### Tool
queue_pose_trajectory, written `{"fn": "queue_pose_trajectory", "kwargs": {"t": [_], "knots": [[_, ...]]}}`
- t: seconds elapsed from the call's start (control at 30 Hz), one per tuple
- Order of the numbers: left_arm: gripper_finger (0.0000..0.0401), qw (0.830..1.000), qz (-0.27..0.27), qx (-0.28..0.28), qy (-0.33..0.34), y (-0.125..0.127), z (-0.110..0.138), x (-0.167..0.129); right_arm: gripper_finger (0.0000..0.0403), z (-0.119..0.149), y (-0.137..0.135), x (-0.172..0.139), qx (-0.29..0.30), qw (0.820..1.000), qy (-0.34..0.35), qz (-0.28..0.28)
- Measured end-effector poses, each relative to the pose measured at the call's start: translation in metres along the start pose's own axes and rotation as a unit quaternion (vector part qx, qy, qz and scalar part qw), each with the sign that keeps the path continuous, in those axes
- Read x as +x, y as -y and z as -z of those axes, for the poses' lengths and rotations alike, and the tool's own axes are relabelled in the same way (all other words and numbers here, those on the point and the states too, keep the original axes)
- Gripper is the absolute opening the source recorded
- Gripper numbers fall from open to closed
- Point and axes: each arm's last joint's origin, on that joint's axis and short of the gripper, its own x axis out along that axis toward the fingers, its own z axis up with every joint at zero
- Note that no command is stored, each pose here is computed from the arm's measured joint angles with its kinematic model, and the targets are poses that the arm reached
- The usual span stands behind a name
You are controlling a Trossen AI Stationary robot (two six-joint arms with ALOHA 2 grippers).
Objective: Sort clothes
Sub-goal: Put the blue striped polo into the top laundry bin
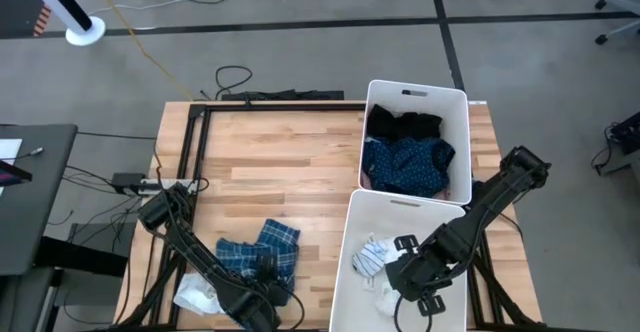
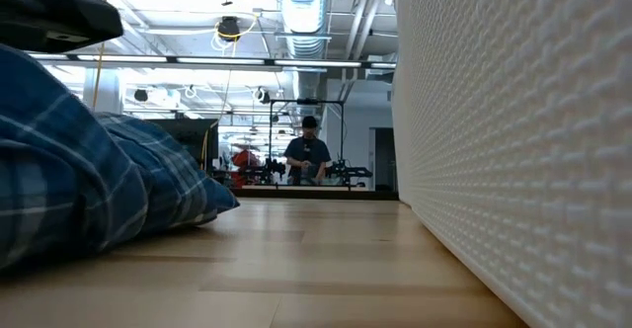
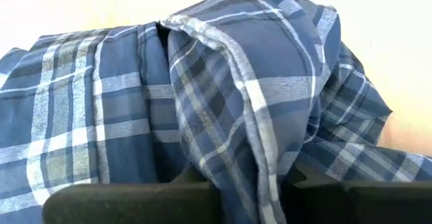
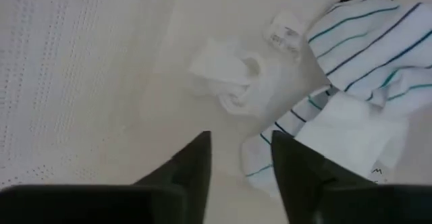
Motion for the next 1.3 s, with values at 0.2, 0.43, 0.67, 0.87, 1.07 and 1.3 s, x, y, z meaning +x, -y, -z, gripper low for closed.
{"fn": "queue_pose_trajectory", "kwargs": {"t": [0.2,0.43,0.67,0.87,1.07,1.3], "knots": [[0.0033,1.000,-0.018,0.013,0.002,-0.003,-0.004,-0.002,0.0232,-0.005,-0.005,-0.017,-0.002,1.000,0.012,-0.007],[0.0033,0.997,-0.044,0.029,0.052,-0.009,-0.022,-0.037,0.0238,-0.015,-0.021,-0.054,-0.043,0.995,0.085,-0.002],[0.0033,0.989,-0.068,0.027,0.131,-0.026,-0.030,-0.092,0.0233,-0.019,-0.032,-0.083,-0.091,0.983,0.155,0.025],[0.0033,0.975,-0.088,0.019,0.205,-0.043,-0.022,-0.138,0.0232,-0.020,-0.036,-0.094,-0.133,0.967,0.201,0.078],[0.0033,0.953,-0.111,0.011,0.283,-0.062,-0.013,-0.179,0.0232,-0.025,-0.038,-0.101,-0.182,0.943,0.246,0.129],[0.0033,0.931,-0.065,0.045,0.356,-0.076,-0.017,-0.211,0.0232,-0.038,-0.040,-0.109,-0.253,0.895,0.313,0.194]]}}
